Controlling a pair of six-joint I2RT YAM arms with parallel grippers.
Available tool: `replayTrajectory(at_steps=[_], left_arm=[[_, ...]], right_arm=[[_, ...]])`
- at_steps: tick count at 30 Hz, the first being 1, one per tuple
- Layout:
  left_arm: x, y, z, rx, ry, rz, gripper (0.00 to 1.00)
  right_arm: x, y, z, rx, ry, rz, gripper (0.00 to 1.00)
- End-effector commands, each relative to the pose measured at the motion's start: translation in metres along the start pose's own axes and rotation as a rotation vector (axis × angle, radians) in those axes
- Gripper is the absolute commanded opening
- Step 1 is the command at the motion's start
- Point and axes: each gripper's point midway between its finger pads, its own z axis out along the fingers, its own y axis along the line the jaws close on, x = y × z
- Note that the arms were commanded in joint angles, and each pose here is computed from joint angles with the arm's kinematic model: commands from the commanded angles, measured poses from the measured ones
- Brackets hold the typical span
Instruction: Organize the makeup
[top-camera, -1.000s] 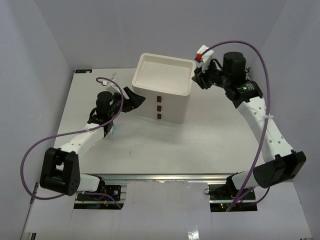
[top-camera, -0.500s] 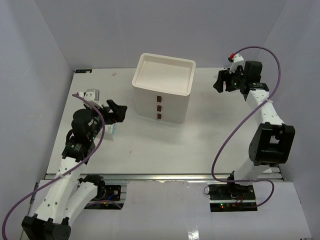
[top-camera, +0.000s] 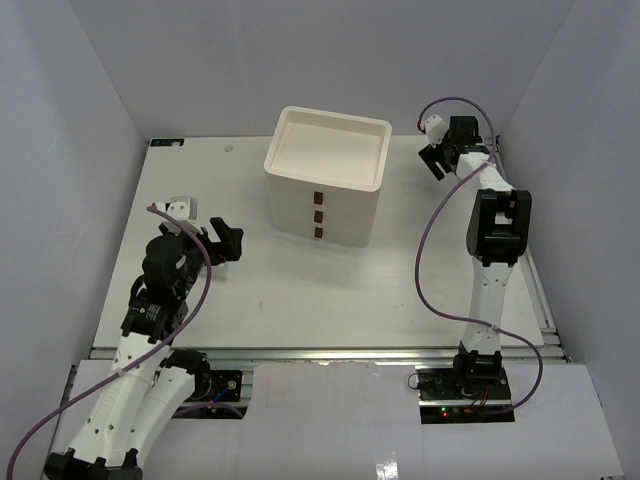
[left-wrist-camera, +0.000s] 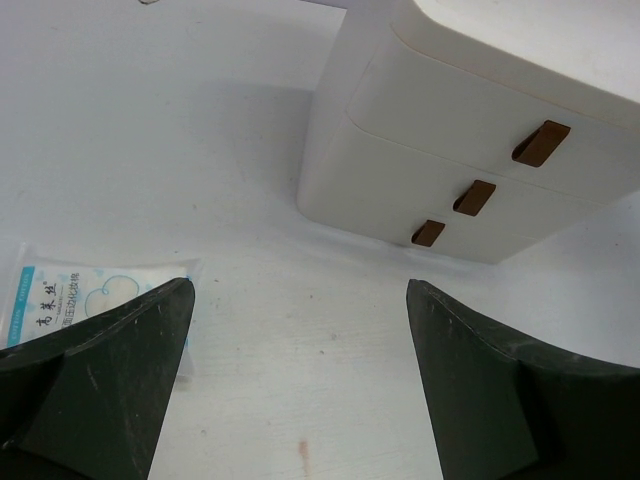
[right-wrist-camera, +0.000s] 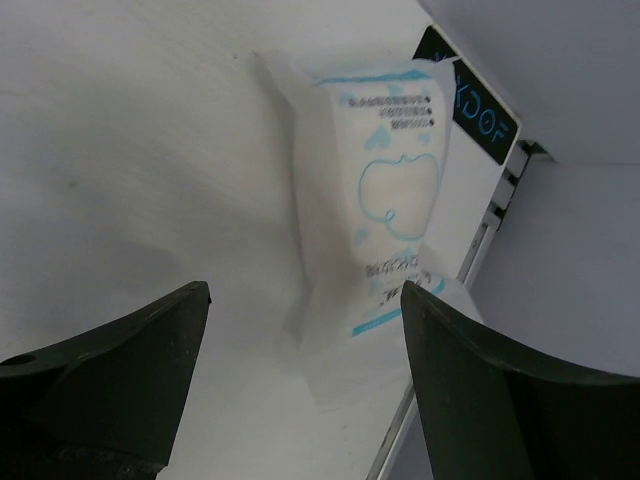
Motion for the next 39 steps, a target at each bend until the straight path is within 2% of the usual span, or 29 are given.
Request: replayTrajectory(at_steps=[1,9,11,14,15,16,17,19,20,23,25,28,32,36,39], left_arm=[[0.002,0.006,0.000,-0.023,0.003,0.016,0.98],[0.003,0.007,0.000,-0.032,0.005,0.016,0.98],[0.004,0.008,0.001,-0.037,0.006,0.016,0.98],[0.003,0.009,0.000,-0.040,0.003,0.016,0.98],[0.002,0.009,0.000,-0.041,0.002,0.016,0.98],[0.002,0.009,0.000,-0.041,0.001,0.016,0.98],[0.002,0.009,-0.001,-0.042,-0.001,0.015,0.98],[0.001,0.009,-0.001,-0.043,-0.003,0.014,0.98],[0.001,0.009,-0.002,-0.043,-0.004,0.014,0.98],[0.002,0.009,-0.002,-0.043,-0.004,0.012,0.98],[0.002,0.008,-0.002,-0.039,-0.004,0.010,0.98],[0.001,0.007,-0.003,-0.030,-0.008,0.005,0.98],[0.000,0.004,-0.005,-0.018,-0.013,0.001,0.98],[-0.002,0.002,-0.007,-0.004,-0.022,-0.003,0.98],[-0.003,0.000,-0.008,0.006,-0.026,-0.004,0.98]], right_arm=[[-0.018,-0.058,0.010,0.207,0.013,-0.150,0.83],[0.005,-0.056,0.044,0.265,0.065,-0.200,0.76],[0.008,-0.055,0.047,0.263,0.075,-0.210,0.71],[0.011,-0.052,0.048,0.254,0.085,-0.217,0.55],[0.011,-0.051,0.048,0.246,0.085,-0.218,0.44],[0.012,-0.050,0.048,0.238,0.086,-0.221,0.43],[0.014,-0.046,0.048,0.221,0.093,-0.222,0.31],[0.016,-0.044,0.043,0.210,0.097,-0.218,0.18],[0.016,-0.043,0.040,0.207,0.099,-0.213,0.14],[0.013,-0.040,0.025,0.192,0.079,-0.157,0.10],[0.006,-0.036,0.005,0.172,0.047,-0.108,0.09],[-0.009,-0.021,-0.049,0.104,-0.043,-0.014,0.08],[-0.041,0.027,-0.115,-0.118,-0.253,0.100,0.08],[-0.075,0.083,-0.205,-0.337,-0.447,0.186,0.08],[-0.093,0.089,-0.251,-0.356,-0.543,0.193,0.08]])
